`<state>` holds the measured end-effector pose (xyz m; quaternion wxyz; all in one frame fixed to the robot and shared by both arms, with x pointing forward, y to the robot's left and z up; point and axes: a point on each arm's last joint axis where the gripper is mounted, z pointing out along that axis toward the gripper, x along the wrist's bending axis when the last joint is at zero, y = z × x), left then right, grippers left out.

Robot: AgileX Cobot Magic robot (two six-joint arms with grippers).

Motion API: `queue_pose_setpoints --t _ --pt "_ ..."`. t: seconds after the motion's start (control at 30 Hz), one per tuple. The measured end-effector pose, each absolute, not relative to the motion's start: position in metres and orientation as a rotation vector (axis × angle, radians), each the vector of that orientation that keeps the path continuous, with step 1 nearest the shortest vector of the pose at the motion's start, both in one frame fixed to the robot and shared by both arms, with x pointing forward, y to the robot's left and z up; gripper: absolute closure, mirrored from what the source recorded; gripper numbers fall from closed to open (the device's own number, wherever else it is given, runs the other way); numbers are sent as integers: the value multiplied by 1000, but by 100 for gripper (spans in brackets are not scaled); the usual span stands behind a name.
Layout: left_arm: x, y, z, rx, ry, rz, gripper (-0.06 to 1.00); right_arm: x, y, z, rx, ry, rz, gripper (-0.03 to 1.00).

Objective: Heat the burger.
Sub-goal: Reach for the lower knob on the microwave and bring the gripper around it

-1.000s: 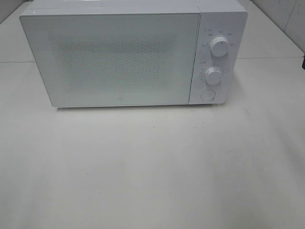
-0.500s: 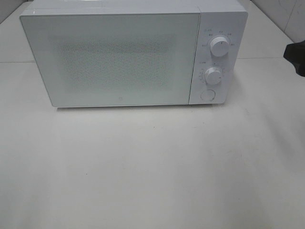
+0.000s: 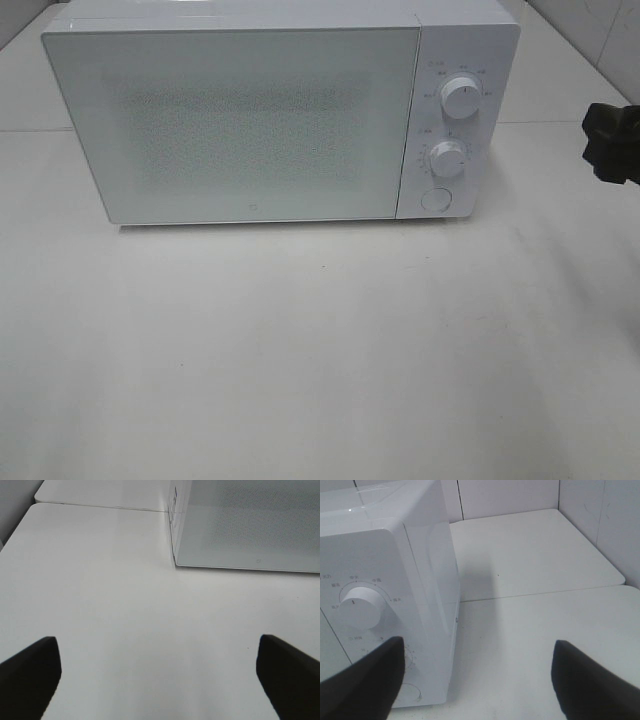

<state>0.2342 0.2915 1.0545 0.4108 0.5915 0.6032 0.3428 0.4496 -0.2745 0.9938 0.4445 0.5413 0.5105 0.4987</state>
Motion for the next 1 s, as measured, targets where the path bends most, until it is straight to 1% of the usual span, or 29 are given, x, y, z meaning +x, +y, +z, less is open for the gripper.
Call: queue_pose_setpoints --t 0.1,0.4,0.73,0.77,1.0 --pt "234 292 1054 1489 1518 863 -4 448 -272 993 1329 1258 1229 21" --pt "234 292 1054 1489 1518 863 -4 445 -243 988 1244 1201 1183 21" --pt "234 292 1054 1489 1518 863 -4 447 -219 960 1232 1235 1116 21" --pt "234 292 1054 1489 1518 863 -4 448 -216 953 1230 1263 1108 21" --pt "234 292 1054 1489 1518 863 -4 454 -210 937 1262 1308 1080 21"
